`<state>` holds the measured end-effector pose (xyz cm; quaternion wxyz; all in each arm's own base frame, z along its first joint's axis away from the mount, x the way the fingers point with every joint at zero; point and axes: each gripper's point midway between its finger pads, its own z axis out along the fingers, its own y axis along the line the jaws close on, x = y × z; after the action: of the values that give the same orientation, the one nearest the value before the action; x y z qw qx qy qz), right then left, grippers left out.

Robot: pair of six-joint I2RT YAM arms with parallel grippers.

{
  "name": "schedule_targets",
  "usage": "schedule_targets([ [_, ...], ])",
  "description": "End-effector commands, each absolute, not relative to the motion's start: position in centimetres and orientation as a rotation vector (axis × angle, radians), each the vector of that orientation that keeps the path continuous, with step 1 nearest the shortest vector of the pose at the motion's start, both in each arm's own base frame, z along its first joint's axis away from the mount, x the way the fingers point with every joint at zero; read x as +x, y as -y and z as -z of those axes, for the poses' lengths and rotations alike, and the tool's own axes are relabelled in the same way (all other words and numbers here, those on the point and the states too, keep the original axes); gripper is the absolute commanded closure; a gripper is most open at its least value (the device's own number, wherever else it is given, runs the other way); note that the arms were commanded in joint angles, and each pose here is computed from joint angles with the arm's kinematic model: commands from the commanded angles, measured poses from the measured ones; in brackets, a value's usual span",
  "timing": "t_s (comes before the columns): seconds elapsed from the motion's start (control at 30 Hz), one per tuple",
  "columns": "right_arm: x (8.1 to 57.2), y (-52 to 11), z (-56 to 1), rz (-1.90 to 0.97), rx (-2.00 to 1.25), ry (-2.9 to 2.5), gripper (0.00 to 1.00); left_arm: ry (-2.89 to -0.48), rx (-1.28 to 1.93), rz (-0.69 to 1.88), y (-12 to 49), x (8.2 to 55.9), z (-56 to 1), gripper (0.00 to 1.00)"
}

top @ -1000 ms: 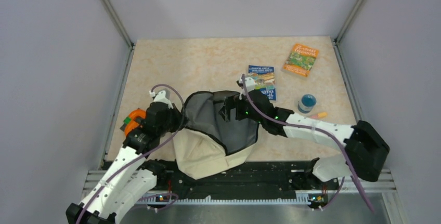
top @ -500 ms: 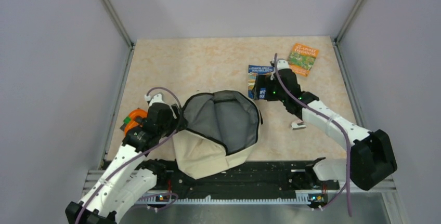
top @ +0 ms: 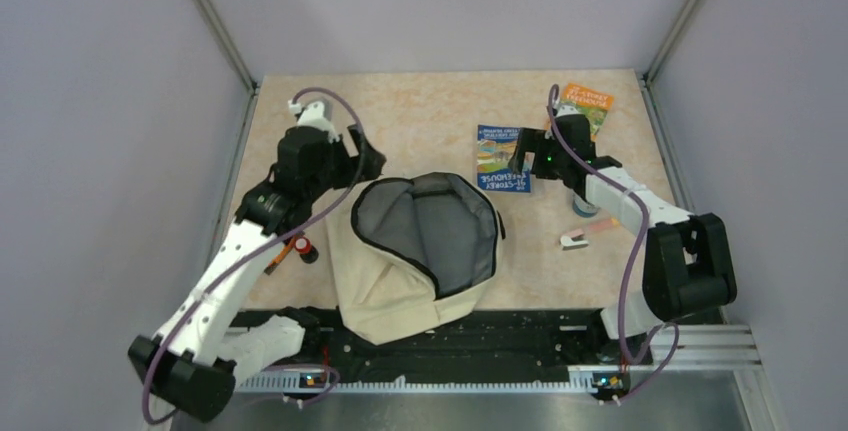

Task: Pack the student bag
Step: Pick up the book from the center of the board.

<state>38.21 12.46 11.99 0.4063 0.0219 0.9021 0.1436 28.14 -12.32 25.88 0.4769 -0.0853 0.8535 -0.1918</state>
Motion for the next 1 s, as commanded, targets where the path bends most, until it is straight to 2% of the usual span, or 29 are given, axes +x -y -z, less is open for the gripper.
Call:
schedule_targets([
  [0.0,40.9,-12.9,-13.5,-0.434,0.043,-2.216,0.01,-1.937,-0.031,0.830,20.3,33.9,-30.0,0.13],
  [0.17,41.9,-13.0,-12.2,-0.484,0.058,-2.236,0.01,-1.947,0.001,0.994,26.5,40.8,-28.4,0.13],
  [0.47,43.0,-12.6,-10.7,-0.546,0.115,-2.262,0.02,-2.065,-0.029,0.991,33.9,50.6,-20.4,0.14],
  [0.7,43.6,-12.7,-10.3,-0.603,0.127,-2.267,0.03,-2.170,-0.017,0.933,37.1,52.1,-14.3,0.14],
  [0.97,43.5,-12.2,-10.0,-0.614,0.144,-2.265,0.04,-2.276,-0.012,0.959,39.3,50.9,-8.9,0.14],
])
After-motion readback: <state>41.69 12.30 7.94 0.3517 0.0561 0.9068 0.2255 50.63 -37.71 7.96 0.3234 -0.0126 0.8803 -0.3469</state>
